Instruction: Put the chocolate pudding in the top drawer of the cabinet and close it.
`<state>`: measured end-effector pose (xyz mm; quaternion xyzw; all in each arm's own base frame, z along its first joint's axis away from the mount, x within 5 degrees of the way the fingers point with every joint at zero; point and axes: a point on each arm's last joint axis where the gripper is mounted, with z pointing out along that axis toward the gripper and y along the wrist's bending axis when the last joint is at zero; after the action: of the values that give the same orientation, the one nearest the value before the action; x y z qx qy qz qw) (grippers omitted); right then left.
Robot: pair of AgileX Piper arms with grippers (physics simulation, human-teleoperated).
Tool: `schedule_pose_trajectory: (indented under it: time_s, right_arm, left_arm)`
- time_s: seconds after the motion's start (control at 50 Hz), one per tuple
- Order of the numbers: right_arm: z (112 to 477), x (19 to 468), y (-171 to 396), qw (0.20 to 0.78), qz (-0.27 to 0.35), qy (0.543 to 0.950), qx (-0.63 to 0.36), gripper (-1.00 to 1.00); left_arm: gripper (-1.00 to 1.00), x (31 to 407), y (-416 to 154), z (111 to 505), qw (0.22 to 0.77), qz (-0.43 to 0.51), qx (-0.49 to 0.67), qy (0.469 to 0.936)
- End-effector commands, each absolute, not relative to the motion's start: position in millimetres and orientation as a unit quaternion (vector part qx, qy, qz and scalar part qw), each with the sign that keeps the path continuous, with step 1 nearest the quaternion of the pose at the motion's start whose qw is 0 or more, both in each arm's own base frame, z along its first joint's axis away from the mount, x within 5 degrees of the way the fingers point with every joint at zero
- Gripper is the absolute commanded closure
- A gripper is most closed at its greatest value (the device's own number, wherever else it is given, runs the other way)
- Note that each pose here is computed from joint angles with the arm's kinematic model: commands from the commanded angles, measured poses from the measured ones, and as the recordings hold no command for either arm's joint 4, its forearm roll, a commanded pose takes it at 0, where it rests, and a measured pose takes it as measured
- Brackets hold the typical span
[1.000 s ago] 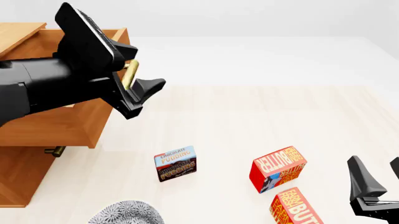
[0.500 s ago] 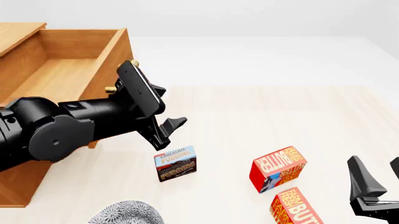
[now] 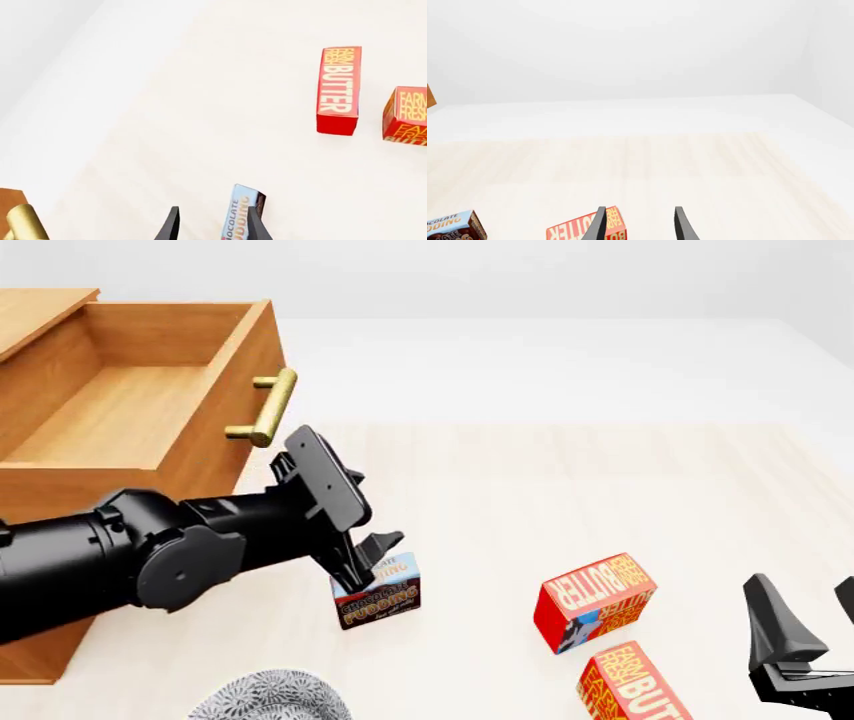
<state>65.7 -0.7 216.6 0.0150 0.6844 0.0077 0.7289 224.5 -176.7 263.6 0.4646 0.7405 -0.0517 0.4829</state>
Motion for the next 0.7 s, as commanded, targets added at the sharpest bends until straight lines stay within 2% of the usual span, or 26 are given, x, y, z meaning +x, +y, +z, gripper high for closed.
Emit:
schedule_pose_trajectory:
  time_s: [0.02,0.7]
  right_arm:
    - [217,66,-1,0.729,0.008,0.685,0.015,-1.0]
    - [217,66,-1,0.729,0.008,0.684,0.015,-1.0]
  left_arm:
    - [-1.0,231,-176,240,0.466,-0.047,0.463,0.752]
    - [-1.0,240,-173,192,0.429,-0.043,0.451,0.781]
